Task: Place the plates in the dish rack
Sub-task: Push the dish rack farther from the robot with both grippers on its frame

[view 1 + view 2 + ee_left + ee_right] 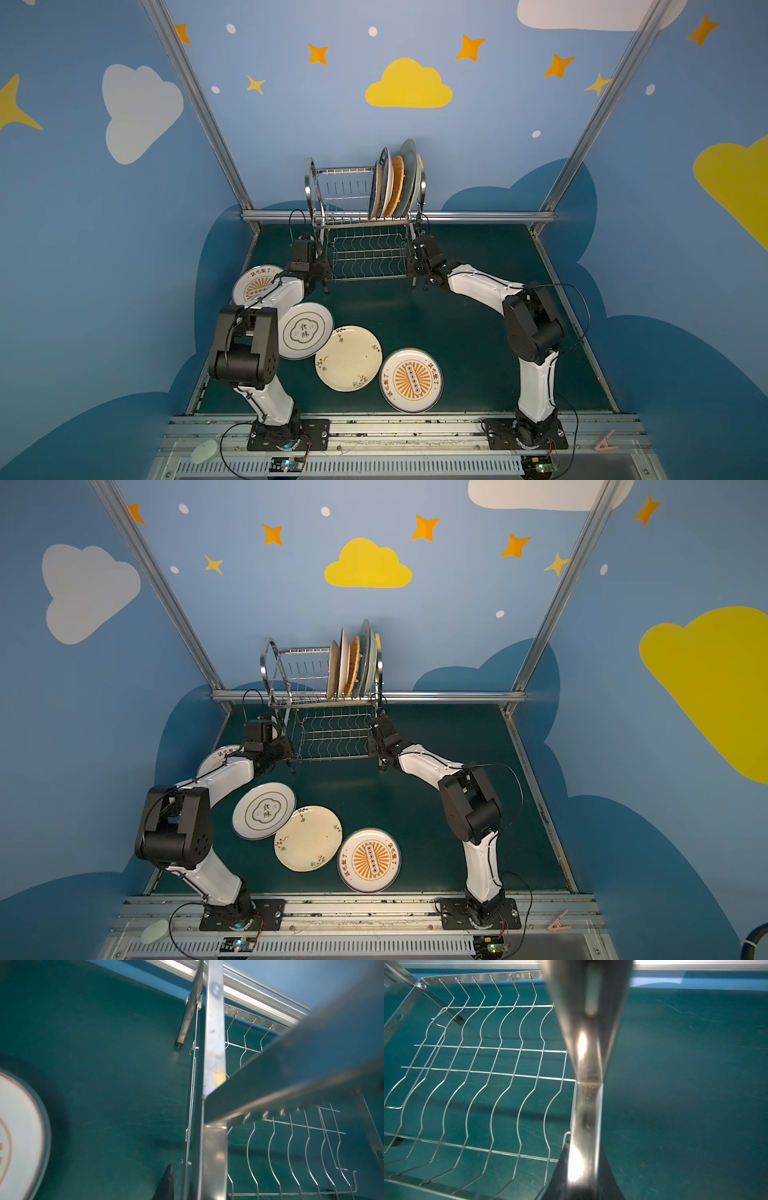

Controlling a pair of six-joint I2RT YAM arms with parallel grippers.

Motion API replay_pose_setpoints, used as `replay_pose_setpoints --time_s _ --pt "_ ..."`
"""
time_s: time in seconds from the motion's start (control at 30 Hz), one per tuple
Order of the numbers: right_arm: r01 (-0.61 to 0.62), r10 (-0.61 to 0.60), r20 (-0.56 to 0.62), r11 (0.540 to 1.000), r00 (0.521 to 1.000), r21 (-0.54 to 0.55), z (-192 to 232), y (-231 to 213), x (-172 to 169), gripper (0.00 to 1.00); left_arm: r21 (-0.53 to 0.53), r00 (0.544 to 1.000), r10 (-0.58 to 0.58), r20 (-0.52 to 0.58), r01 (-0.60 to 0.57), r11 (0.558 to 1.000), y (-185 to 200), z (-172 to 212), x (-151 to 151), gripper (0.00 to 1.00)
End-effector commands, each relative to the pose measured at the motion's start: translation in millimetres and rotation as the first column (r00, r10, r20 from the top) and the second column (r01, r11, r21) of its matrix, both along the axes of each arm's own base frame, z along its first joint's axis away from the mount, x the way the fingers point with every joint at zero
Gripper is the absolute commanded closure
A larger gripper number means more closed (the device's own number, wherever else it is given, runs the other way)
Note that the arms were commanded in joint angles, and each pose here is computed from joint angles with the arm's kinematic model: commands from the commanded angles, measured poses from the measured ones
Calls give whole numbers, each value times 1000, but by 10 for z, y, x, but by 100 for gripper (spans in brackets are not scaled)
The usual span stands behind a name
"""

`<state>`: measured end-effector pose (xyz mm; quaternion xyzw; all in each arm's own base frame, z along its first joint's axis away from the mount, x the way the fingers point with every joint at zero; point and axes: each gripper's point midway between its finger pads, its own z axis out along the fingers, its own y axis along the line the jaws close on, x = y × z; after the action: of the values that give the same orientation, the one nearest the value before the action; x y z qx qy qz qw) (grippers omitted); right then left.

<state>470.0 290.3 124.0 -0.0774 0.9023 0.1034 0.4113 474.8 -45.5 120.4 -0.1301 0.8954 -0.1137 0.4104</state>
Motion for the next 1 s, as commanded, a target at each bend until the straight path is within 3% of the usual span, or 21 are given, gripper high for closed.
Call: replay_pose_setpoints --time_s 0.0,0.7,0.97 --pt "146 -146 1 984 989 104 404 -376 -24 100 -162 1000 15 -11 -16 987 -341 -38 71 96" --pt "238 -236 -35 964 971 122 342 -1305 -330 100 -158 1000 -8 26 12 987 -1187 -51 -176 96" --pt "245 -241 -45 959 969 139 357 -1486 -364 100 -157 999 28 35 -22 987 -1279 -82 -304 96"
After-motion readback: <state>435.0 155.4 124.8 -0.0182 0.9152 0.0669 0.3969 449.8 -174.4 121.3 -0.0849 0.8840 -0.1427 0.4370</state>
